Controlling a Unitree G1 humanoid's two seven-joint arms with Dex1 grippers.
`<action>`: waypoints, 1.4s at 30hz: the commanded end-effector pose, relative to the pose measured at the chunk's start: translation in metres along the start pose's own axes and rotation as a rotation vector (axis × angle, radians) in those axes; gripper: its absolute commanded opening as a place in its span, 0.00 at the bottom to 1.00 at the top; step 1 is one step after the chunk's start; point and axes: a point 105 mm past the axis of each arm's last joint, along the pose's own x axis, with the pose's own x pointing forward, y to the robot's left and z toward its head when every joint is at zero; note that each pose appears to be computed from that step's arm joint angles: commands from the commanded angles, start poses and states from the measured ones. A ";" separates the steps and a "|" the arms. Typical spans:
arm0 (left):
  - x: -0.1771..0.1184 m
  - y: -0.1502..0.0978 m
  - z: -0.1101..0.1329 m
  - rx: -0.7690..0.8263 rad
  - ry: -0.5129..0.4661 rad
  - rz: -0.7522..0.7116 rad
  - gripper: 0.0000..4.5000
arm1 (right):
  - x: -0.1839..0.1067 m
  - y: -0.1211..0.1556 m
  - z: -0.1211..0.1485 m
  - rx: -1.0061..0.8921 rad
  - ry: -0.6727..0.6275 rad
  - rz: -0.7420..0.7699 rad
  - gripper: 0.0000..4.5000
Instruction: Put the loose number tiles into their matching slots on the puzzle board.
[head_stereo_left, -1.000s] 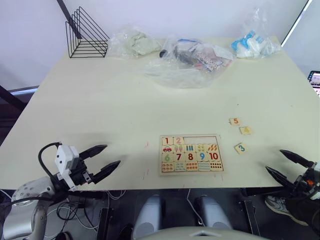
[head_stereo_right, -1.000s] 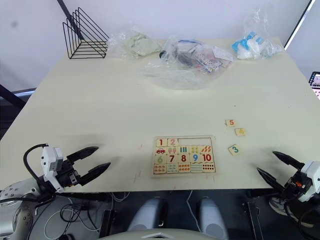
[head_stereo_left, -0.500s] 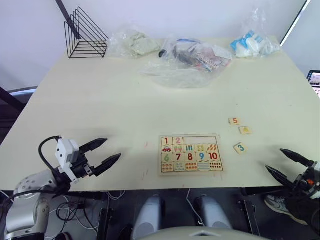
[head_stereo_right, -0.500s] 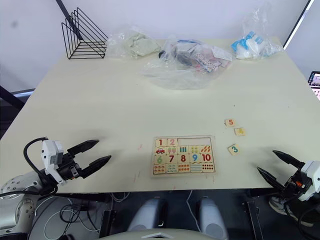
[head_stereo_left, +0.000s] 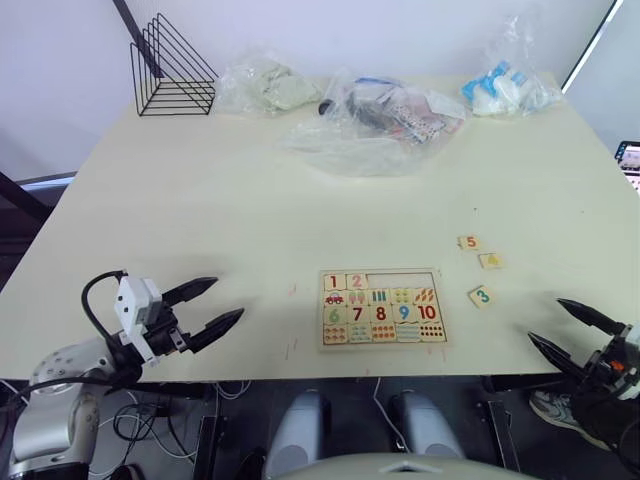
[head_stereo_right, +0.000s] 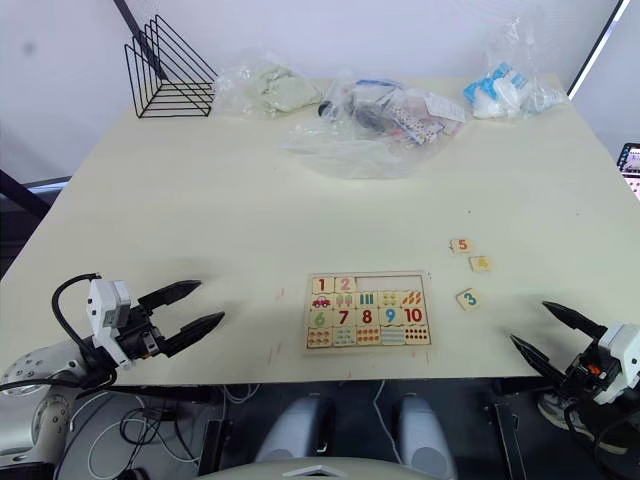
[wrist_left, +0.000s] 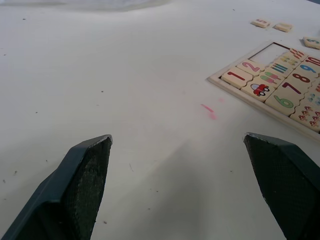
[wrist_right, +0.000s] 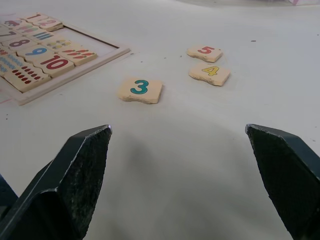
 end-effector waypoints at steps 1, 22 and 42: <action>-0.002 0.000 0.008 0.042 -0.009 -0.006 0.99 | -0.001 -0.003 0.008 -0.035 -0.024 -0.006 1.00; 0.030 -0.024 0.036 0.257 -0.024 -0.439 0.99 | 0.067 0.049 0.023 0.039 -0.006 -0.028 1.00; 0.034 -0.017 0.058 0.354 -0.048 -0.665 1.00 | 0.084 0.045 0.009 0.077 0.141 -0.242 0.62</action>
